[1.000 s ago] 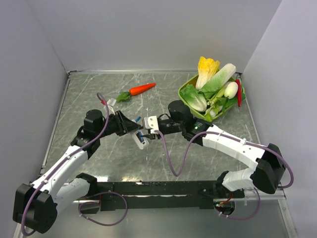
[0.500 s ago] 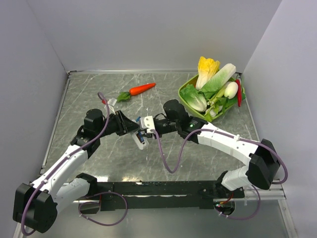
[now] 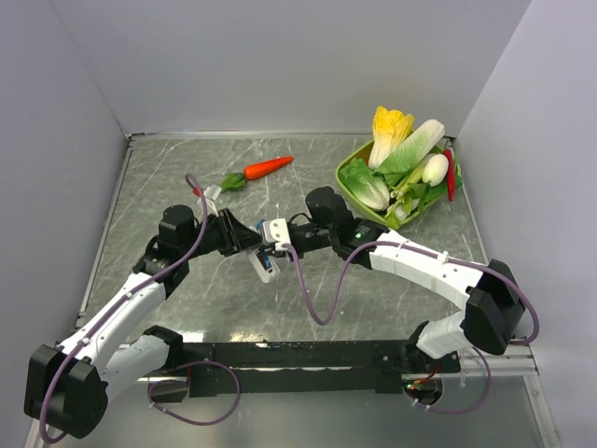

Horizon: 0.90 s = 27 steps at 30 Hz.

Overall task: Load the batteries into the remote control
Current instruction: Load the battery into the remote control.

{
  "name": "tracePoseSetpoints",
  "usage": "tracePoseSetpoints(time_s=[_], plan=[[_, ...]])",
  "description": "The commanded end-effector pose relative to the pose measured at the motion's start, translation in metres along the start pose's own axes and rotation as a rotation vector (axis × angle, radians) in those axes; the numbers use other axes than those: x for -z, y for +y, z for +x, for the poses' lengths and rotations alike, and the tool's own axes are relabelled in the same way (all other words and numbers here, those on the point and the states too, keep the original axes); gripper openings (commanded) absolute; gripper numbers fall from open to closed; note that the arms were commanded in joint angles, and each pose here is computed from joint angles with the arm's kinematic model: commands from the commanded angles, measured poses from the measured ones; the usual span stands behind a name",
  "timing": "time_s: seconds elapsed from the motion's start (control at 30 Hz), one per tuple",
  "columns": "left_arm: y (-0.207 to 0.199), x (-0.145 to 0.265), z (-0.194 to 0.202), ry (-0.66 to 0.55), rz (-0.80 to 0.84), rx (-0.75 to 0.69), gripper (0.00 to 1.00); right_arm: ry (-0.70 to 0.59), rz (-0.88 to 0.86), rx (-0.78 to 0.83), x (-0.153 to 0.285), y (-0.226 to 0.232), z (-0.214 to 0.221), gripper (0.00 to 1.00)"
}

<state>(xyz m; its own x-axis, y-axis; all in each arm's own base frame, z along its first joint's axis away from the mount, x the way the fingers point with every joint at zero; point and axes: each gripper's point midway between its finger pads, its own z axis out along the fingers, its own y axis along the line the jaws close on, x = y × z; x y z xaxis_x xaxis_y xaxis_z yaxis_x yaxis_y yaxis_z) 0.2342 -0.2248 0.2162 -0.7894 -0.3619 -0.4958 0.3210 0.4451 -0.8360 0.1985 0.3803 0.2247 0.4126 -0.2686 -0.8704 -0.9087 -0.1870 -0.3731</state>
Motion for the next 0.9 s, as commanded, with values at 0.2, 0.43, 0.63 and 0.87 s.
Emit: tracePoseSetpoints(time_s=[0.2,0.43,0.63,0.87], plan=[[-0.057,0.012,-0.028,-0.085,0.161,-0.077,0.01,0.069,-0.108,-0.088,-0.006,0.033,0.04,0.17],[-0.082,0.021,-0.035,-0.107,0.247,-0.111,0.01,0.131,-0.06,-0.078,-0.007,0.044,0.078,0.19],[-0.102,0.03,-0.036,-0.109,0.309,-0.156,0.01,0.206,0.018,-0.061,-0.003,0.045,0.11,0.25],[-0.106,0.032,-0.039,-0.123,0.312,-0.176,0.01,0.278,0.131,-0.005,0.012,0.033,0.122,0.31]])
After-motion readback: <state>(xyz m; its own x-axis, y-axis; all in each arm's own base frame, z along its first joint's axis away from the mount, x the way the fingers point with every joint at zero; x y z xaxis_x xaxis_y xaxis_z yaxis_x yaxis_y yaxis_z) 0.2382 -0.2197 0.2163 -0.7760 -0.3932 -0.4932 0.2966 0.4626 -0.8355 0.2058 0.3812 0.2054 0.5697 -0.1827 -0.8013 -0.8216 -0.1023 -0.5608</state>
